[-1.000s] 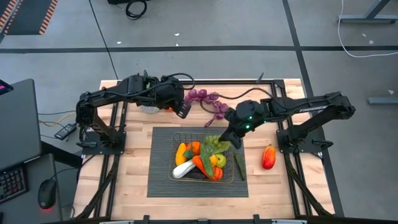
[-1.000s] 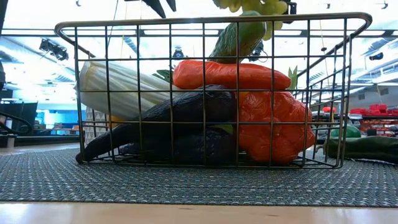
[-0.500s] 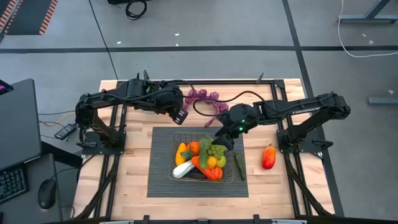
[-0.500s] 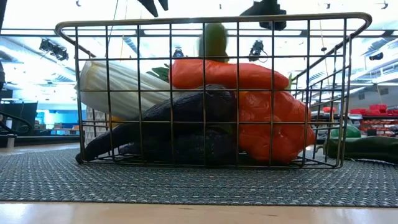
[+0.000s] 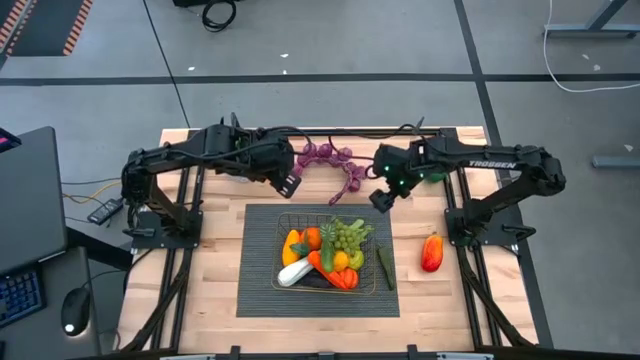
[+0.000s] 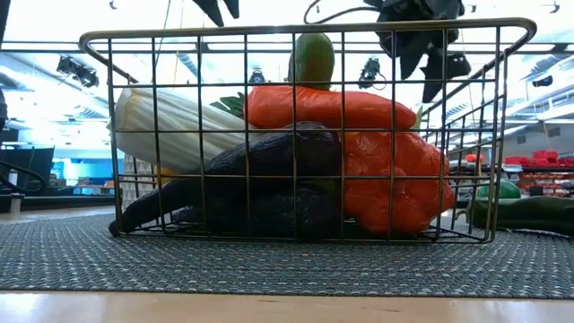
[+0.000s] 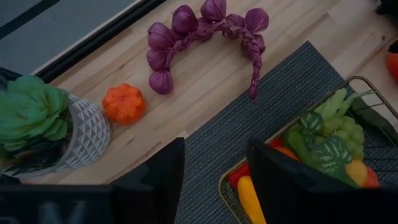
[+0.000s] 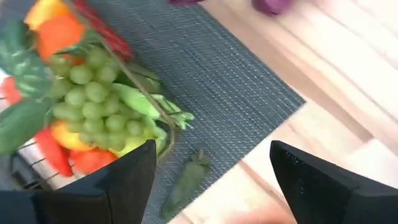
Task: Build produce basket
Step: Adjust the gold wire basket on the gray mat
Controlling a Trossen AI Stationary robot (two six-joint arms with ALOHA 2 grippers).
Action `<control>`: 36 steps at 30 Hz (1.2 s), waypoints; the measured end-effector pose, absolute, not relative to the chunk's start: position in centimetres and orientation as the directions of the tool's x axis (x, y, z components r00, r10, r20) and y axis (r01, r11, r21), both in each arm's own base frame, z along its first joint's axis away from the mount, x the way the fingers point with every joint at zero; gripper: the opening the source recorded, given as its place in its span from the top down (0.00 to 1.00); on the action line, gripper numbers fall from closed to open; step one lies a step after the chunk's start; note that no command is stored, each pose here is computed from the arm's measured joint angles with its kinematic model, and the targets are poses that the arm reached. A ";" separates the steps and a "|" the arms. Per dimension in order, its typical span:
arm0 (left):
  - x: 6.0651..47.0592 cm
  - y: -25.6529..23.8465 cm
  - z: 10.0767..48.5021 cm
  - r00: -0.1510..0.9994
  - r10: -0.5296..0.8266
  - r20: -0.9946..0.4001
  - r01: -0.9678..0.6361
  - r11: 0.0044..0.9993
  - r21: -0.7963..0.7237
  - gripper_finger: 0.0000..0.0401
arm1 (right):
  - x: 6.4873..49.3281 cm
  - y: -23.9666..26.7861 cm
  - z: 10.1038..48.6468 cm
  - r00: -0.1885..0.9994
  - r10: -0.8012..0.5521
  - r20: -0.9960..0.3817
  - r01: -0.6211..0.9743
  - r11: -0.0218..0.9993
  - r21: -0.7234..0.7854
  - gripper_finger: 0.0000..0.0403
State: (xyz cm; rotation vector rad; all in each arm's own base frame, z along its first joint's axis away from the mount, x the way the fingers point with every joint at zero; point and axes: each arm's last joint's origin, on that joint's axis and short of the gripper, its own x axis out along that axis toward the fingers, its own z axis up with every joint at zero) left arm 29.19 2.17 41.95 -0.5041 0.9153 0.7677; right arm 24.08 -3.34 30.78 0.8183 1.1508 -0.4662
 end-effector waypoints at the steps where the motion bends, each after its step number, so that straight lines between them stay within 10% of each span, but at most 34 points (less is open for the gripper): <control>1: 29.2 2.3 42.0 0.380 0.371 -0.847 -0.773 0.631 -0.070 0.55 | 24.2 -3.6 30.8 0.379 0.097 -0.920 0.685 0.640 0.349 0.22; 11: 29.3 2.5 42.0 0.388 0.377 -0.841 -0.786 0.612 -0.088 0.55 | 26.7 -3.0 29.7 0.425 0.070 -0.902 0.477 0.830 0.289 0.22; 36: 29.2 2.5 42.0 0.380 0.378 -0.844 -0.786 0.613 -0.080 0.54 | 31.3 -3.6 23.8 0.305 0.093 -0.948 0.428 0.876 0.224 0.22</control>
